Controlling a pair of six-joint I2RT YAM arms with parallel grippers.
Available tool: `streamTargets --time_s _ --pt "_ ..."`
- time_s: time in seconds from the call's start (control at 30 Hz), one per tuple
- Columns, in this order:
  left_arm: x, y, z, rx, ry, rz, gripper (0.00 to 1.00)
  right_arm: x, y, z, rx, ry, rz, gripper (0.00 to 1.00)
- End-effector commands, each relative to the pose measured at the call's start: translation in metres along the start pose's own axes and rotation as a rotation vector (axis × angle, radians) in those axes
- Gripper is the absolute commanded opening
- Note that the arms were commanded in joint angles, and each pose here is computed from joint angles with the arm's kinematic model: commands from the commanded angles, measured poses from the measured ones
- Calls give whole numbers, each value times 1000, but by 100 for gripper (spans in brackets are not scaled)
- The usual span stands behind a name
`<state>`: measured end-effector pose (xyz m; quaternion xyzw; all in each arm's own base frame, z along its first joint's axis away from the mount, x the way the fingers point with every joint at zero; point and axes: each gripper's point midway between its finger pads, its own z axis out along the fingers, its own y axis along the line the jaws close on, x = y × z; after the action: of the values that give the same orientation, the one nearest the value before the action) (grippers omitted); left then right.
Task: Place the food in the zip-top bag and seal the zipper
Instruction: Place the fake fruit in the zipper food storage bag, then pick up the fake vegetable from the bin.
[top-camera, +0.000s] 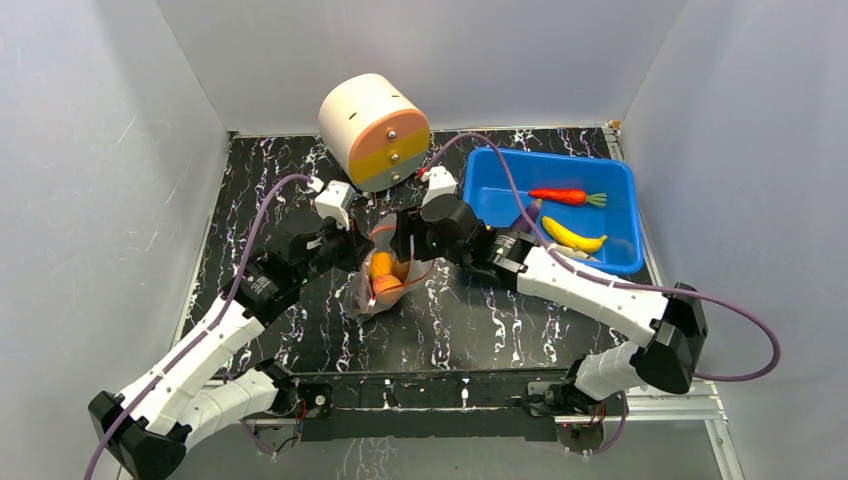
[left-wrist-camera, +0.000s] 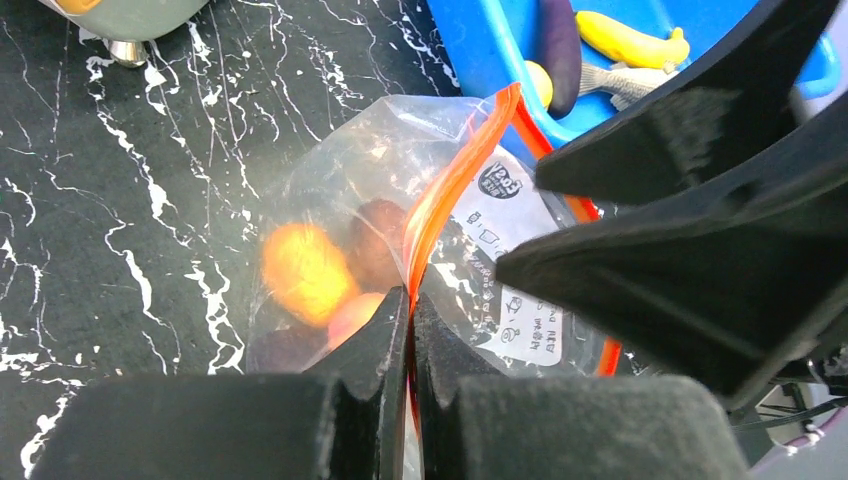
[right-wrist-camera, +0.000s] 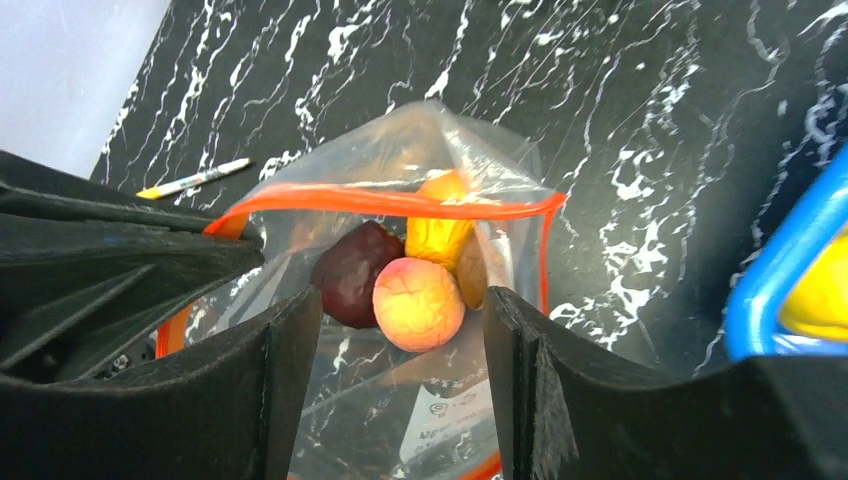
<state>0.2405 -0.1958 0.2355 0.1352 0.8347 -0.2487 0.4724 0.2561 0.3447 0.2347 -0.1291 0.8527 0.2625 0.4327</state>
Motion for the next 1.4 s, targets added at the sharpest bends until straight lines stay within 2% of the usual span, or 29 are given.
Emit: streamTargets --time_s 0.0,0.27,0.47,0.73,0.87,1.23,1.37 --pt "2 8 -4 -13 -14 68 0 -45 -14 -22 45 -106 -35 57" --pt "8 9 -3 13 -26 165 0 -77 -64 -37 120 -166 2 55" --pt "14 10 -2 31 -28 208 0 -94 -141 -39 296 -223 101 52" --pt "24 14 -4 30 -18 230 0 -94 -250 -35 587 -306 281 51" --pt "23 13 -6 34 -30 235 0 -98 -302 -42 740 -342 281 51" --pt "24 11 -8 52 -29 242 0 -69 -416 -62 1002 -444 617 49" --pt "24 12 -10 45 -34 246 0 -65 -441 -65 1056 -483 723 50"
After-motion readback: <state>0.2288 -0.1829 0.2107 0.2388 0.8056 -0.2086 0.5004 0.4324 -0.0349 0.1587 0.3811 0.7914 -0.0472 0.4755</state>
